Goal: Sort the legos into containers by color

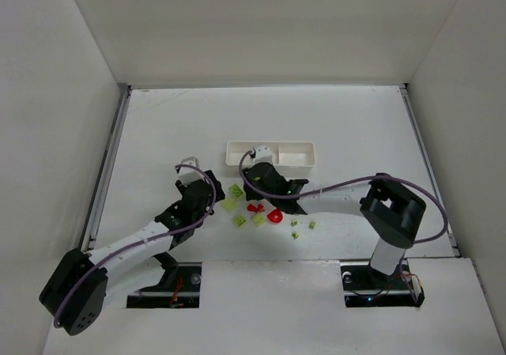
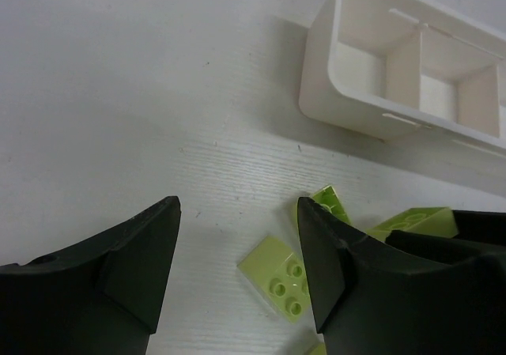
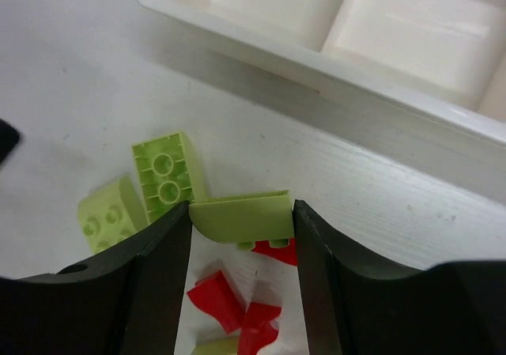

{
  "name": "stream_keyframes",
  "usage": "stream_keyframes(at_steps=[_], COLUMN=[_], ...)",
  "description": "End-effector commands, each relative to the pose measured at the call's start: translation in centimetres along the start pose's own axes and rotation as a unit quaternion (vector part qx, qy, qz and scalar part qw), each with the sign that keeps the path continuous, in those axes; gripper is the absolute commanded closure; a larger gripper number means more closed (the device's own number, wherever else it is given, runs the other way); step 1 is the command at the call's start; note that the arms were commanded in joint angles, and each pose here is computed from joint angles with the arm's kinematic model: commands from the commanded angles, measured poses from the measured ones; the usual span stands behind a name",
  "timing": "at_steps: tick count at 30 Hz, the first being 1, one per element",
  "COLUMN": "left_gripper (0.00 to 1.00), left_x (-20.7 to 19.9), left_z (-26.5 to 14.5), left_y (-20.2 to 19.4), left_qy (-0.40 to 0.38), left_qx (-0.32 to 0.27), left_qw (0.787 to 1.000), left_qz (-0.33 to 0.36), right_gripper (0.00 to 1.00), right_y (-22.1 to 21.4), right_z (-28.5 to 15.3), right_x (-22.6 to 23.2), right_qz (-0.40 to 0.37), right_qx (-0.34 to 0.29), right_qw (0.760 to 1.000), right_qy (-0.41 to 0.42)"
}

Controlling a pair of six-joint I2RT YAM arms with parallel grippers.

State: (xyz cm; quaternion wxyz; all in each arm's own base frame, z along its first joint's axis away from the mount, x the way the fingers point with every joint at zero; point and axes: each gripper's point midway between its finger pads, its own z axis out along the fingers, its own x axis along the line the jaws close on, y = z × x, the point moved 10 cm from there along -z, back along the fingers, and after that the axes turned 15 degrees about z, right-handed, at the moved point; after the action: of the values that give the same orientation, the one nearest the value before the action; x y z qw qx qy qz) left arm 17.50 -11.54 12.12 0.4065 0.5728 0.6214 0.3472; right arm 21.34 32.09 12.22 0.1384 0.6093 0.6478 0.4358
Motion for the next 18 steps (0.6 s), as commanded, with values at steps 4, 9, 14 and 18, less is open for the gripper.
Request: stream_keyframes(at_steps=[4, 9, 14, 18], left_gripper=[0.42, 0.42, 0.42, 0.42], left_x=[-2.0, -2.7, -3.9, -4.9], left_z=[-0.3, -0.4, -0.3, 0.1], left_y=[1.7, 1.7, 1.4, 0.9], left_qy=[-0.029, -0.05, -0.063, -0.064], left_qx=[-0.022, -0.024, -0.013, 0.004], left_qw=[0.999, 0.998, 0.998, 0.997], left_qz=[-0.004, -0.004, 0.019, 0.045], right_gripper=[0.59, 0.59, 0.59, 0.59], right_y=[3.9, 6.0, 9.8, 11.9], right_z=[-3.5, -5.2, -5.8, -5.3], right_x=[0.9, -0.5, -4.2, -7.8], right_qz=[0.034, 0.049, 0.076, 0.096], right_qx=[-0.068, -0.104, -0.15, -0.171], right_qw=[0.996, 0.992, 0.986, 0.98], right_qy=[0.043, 0.042, 0.005, -0.043])
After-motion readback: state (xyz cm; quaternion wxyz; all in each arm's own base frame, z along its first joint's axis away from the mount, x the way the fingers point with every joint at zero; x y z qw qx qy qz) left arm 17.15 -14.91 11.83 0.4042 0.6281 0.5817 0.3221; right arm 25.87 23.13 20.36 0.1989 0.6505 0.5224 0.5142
